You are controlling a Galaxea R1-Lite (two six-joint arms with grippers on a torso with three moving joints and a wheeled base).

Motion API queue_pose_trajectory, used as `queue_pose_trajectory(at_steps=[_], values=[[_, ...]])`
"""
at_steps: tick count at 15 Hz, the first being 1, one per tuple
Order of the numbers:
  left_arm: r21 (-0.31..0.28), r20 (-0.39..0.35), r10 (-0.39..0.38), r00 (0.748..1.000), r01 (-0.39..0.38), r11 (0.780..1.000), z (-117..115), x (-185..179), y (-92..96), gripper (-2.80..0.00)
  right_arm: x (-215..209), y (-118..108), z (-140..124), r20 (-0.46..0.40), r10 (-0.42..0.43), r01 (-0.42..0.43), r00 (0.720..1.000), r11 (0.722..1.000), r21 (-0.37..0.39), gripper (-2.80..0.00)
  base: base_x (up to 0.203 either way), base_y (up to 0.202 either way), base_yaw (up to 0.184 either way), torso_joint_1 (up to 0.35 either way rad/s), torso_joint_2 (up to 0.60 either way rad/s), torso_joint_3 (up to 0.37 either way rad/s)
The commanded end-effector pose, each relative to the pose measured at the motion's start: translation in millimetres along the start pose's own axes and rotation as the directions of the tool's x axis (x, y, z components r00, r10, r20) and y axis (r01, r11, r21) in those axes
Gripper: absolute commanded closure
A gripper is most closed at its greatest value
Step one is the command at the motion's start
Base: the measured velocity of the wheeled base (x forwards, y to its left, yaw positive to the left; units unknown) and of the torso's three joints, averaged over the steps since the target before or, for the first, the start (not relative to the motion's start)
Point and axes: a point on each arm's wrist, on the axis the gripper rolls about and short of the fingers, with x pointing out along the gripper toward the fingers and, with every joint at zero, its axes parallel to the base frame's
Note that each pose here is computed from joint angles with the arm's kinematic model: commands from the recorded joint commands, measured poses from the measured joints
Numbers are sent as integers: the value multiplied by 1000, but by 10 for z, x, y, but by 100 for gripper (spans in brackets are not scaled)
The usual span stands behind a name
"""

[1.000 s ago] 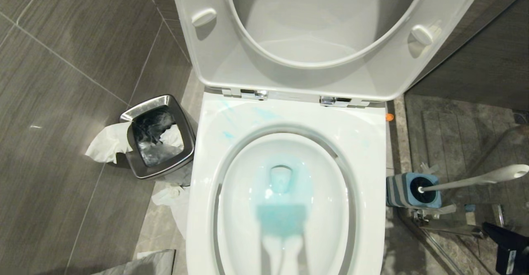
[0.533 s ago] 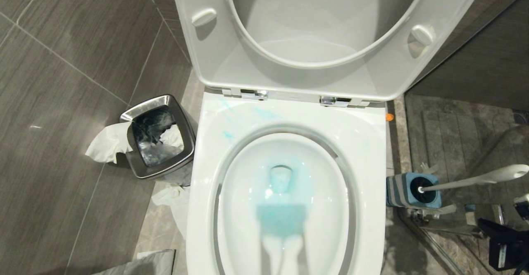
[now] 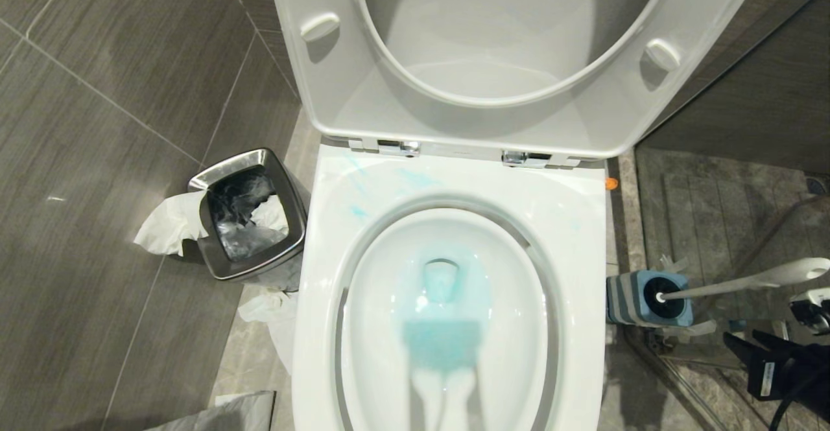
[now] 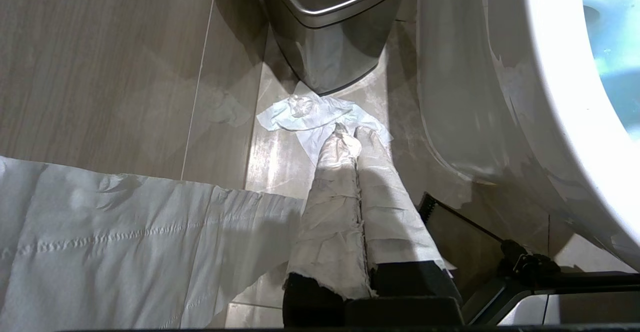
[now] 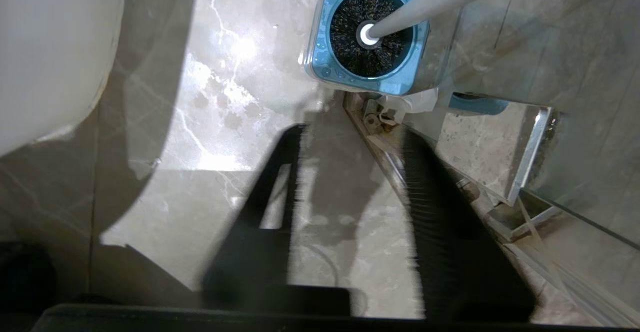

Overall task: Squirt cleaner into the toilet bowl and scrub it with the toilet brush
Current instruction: Scrub the toilet bowl

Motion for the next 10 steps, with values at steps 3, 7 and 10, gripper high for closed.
queue_pose_trajectory(at_steps=[3, 7, 10], values=[[0, -3, -1, 1000, 1, 1000, -4, 2, 0, 0, 159, -41, 87, 31, -9, 8, 999, 1000, 30, -280, 0, 0, 0, 0, 0, 0], [-1, -5, 1, 1000, -1, 1000, -9, 3, 0, 0, 331, -96, 200, 58, -68, 61, 996, 992, 108, -280, 0, 0, 0, 0, 0, 0], [0, -5, -1, 1000, 1, 1000, -9, 3, 0, 0, 477, -136, 226, 56, -111, 103, 992, 985, 135, -280, 0, 0, 0, 0, 0, 0]])
